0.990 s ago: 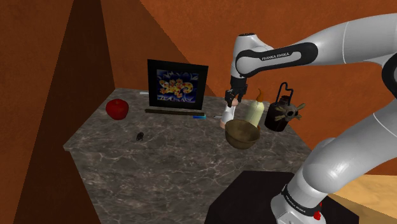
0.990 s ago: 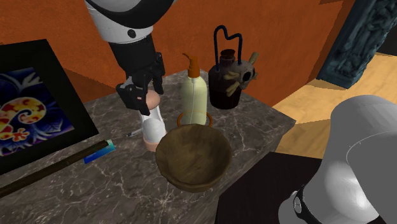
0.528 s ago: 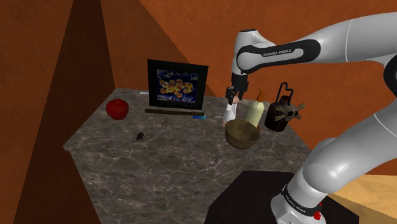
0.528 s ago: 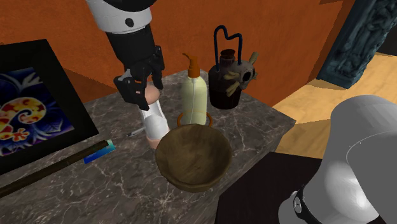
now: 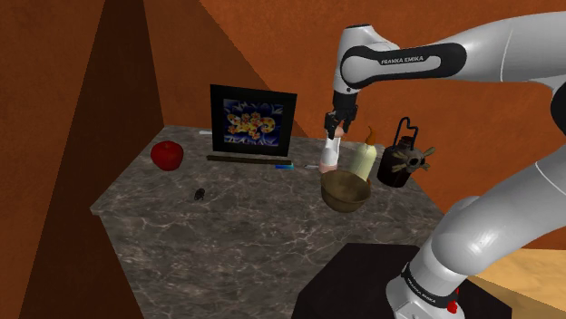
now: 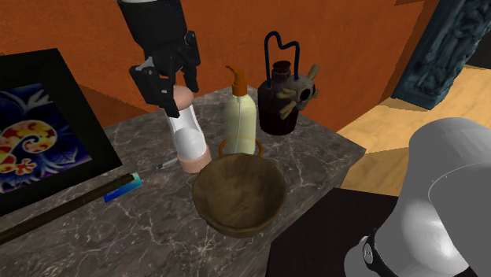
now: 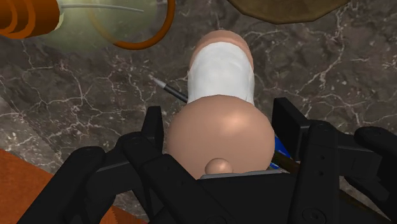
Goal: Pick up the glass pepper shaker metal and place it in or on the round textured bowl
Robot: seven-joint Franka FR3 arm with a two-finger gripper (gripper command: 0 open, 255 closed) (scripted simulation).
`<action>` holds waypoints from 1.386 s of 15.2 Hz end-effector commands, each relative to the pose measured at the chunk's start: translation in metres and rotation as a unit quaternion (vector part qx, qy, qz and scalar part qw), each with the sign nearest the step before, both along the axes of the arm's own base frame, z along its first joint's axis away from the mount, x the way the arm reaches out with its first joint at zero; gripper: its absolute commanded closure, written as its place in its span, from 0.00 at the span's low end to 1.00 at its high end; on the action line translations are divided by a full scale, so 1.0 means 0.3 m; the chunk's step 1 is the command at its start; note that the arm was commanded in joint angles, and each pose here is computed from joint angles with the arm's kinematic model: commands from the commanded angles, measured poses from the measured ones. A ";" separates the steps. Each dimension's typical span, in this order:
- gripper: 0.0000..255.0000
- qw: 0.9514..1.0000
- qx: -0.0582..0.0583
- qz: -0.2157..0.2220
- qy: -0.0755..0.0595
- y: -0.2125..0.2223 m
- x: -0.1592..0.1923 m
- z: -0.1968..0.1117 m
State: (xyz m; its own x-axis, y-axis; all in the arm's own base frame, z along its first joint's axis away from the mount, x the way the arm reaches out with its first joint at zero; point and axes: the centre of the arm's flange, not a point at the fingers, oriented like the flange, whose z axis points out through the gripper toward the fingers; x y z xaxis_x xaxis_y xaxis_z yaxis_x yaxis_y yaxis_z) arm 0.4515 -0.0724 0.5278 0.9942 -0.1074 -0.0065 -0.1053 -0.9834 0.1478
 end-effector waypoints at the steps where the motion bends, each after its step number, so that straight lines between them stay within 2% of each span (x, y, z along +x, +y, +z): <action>1: 1.00 1.000 0.000 0.000 0.000 0.004 -0.001 0.037; 21: 1.00 1.000 0.000 0.000 0.000 0.004 -0.001 0.379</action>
State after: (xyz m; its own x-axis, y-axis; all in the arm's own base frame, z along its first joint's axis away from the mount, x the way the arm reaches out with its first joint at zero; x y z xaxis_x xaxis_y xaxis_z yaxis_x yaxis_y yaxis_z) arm 0.4506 -0.0707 0.6381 0.9942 -0.1075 -0.0063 -0.1054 -0.9834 0.1477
